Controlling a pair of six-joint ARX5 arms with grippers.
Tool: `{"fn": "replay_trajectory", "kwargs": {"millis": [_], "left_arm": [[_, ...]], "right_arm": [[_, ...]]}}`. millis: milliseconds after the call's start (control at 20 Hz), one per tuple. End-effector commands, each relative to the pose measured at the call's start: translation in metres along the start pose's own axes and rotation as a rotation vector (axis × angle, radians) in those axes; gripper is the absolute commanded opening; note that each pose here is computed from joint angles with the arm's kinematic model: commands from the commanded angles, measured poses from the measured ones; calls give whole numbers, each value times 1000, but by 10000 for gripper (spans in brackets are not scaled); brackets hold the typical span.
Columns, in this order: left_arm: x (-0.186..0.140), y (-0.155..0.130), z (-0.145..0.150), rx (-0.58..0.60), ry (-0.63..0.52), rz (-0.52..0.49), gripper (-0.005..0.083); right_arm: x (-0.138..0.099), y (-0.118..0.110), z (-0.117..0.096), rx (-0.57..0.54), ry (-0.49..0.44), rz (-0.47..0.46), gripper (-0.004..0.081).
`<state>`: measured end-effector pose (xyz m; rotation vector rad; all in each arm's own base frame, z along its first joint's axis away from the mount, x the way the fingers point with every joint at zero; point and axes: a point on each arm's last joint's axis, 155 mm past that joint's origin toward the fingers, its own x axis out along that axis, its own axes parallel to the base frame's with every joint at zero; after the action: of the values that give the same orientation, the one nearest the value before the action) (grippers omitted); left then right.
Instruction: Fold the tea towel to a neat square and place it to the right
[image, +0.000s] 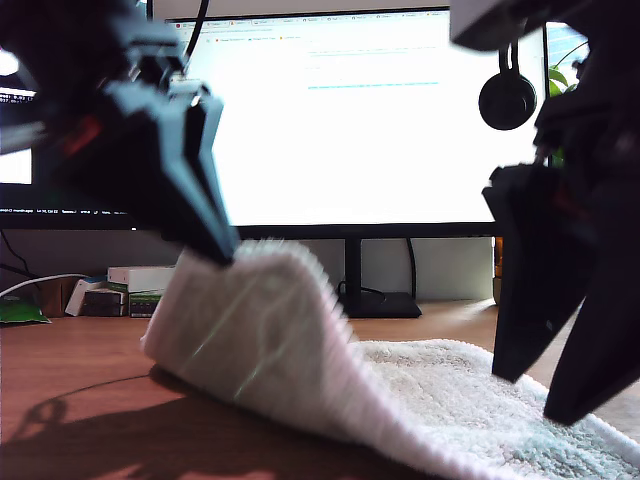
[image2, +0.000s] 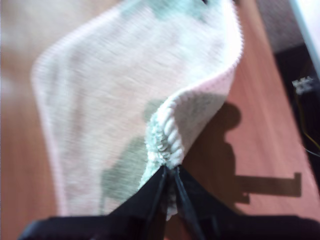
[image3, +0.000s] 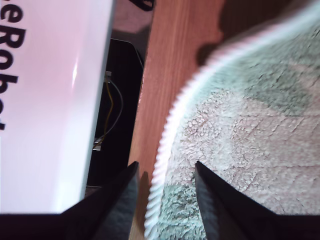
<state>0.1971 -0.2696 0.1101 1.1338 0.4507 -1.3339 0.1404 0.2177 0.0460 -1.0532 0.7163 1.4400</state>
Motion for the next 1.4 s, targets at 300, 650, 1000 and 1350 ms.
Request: {"fn": "replay_trajectory", "kwargs": {"millis": [300,650,1000,1350], "left_arm": [[-15,14,8,-26,-38,57,-21],[-26,26,6,-68,-51,102,-21],[-37,30,5,-77,-65,132,-21],[-37,23,1,-82,-48,103,-21]], "right_arm": [[8,-3,-7,76,33,-9,321],[11,-9,-17,114,84,-41,320],[10,-11,-35,117,169,-67,240],[8,-16,-46,111,225,-103,168]]}}
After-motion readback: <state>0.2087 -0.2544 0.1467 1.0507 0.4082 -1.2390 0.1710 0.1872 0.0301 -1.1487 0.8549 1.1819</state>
